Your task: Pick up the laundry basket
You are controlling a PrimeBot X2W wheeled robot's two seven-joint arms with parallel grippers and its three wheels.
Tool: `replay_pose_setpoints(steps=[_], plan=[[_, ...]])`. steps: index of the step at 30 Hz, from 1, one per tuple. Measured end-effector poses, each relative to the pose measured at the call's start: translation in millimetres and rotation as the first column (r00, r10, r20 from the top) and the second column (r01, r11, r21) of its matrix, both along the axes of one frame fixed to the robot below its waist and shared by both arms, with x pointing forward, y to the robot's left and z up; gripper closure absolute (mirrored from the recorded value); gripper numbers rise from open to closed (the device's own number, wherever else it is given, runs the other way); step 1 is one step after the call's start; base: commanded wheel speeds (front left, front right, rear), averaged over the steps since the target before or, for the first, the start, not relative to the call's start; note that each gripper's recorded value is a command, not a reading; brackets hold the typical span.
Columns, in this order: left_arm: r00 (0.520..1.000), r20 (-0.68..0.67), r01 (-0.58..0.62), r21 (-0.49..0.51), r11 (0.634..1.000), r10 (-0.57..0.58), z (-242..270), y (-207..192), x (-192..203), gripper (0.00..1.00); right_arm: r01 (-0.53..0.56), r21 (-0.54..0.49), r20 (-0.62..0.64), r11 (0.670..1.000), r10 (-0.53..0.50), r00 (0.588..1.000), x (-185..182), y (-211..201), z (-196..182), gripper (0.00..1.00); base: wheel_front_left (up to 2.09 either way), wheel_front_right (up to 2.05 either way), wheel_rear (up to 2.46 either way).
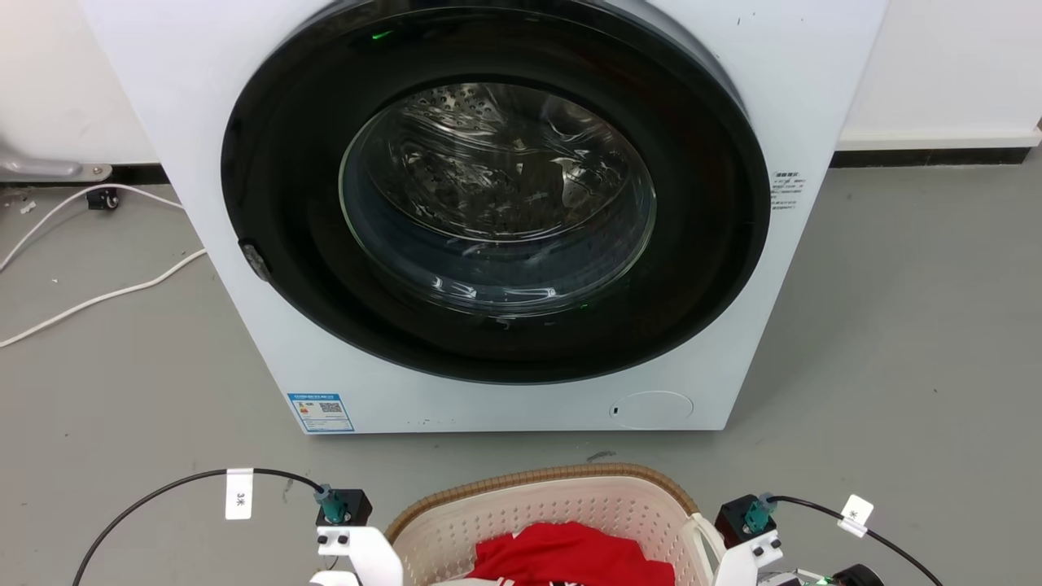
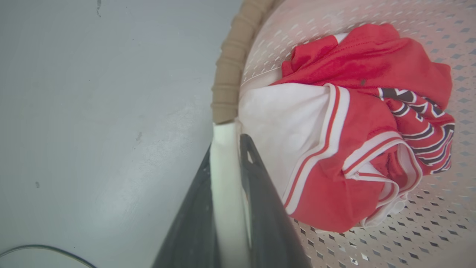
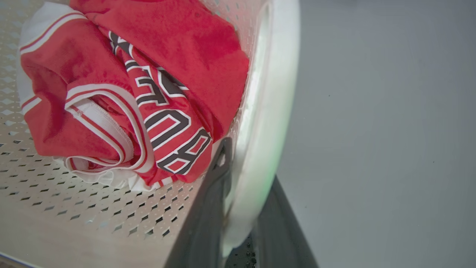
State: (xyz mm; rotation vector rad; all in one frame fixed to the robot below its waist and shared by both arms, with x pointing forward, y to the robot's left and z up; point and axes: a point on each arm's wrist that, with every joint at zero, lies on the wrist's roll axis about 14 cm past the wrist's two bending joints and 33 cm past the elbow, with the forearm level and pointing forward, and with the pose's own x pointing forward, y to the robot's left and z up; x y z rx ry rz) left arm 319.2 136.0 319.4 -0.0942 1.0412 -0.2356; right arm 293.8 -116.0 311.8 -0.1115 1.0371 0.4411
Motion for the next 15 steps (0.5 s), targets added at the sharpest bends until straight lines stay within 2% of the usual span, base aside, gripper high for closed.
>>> replay_pose_setpoints(steps=[15], plan=[[1.000, -0.020, 0.003, -0.001, 1.000, -0.003, -1.8, 1.5, -9.4, 1.00, 0.003, 0.003, -0.021, 1.000, -0.003, 1.000, -8.6, 0.7, -1.1, 1.00, 0.00, 0.00, 0.00]])
